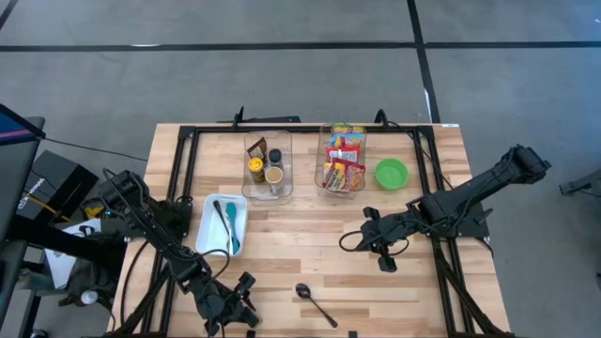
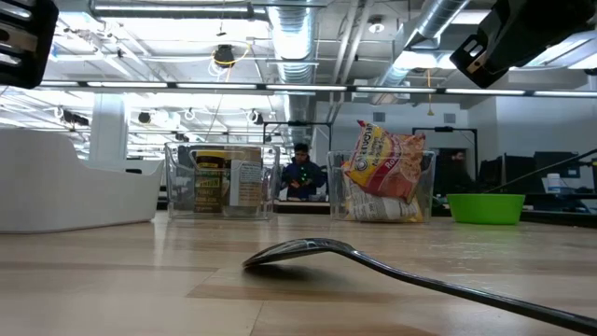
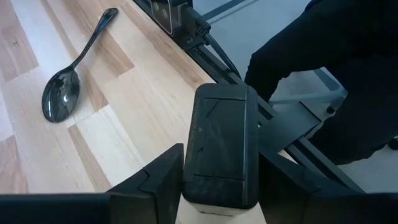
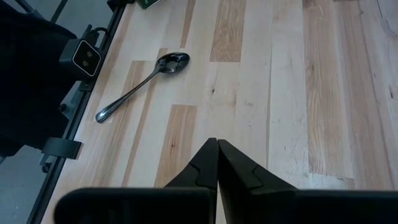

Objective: Pick & Place Food Item
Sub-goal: Put the black seasoning can into the left transparent bin

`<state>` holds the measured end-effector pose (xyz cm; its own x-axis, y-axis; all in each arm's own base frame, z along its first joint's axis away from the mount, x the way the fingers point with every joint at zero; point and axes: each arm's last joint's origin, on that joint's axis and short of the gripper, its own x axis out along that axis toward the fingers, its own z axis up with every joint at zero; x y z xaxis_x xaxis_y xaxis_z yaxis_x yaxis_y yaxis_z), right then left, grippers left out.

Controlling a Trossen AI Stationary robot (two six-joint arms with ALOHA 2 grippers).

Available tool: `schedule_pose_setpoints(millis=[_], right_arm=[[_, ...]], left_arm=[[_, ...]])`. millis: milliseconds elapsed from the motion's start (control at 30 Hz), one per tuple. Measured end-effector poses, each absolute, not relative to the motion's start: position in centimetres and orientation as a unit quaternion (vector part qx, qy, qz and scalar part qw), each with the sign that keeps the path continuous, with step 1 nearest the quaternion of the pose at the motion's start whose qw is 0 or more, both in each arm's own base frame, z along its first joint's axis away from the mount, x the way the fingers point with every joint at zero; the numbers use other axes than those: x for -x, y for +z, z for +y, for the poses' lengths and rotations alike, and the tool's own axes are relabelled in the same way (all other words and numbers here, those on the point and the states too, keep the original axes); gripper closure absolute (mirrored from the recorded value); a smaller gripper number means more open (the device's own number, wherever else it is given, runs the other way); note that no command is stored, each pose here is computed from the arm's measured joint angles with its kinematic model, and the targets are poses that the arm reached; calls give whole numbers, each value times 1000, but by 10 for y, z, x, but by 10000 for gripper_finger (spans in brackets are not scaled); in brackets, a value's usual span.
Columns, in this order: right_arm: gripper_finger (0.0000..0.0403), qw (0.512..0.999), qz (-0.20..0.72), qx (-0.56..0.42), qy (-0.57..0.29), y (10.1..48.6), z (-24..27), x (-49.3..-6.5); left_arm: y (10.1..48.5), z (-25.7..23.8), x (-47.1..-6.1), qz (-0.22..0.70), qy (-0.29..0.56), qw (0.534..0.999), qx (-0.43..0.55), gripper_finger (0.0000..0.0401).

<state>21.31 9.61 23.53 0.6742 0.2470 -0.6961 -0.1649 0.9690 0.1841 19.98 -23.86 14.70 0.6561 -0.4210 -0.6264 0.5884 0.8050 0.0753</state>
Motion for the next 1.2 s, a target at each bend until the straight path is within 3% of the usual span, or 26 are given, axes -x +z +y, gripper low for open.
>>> schedule_pose_setpoints(millis=[367, 933, 1200], right_arm=[[403, 913, 387, -53, 113, 235, 96, -213], [403, 913, 387, -53, 113, 235, 96, -213], [403, 914, 387, -53, 113, 235, 96, -213]], left_arm=[[147, -239, -200, 303, -281, 900, -137, 265], [149, -238, -201, 297, -265, 907, -141, 273], [177, -229, -201, 250, -220, 934, -126, 271]])
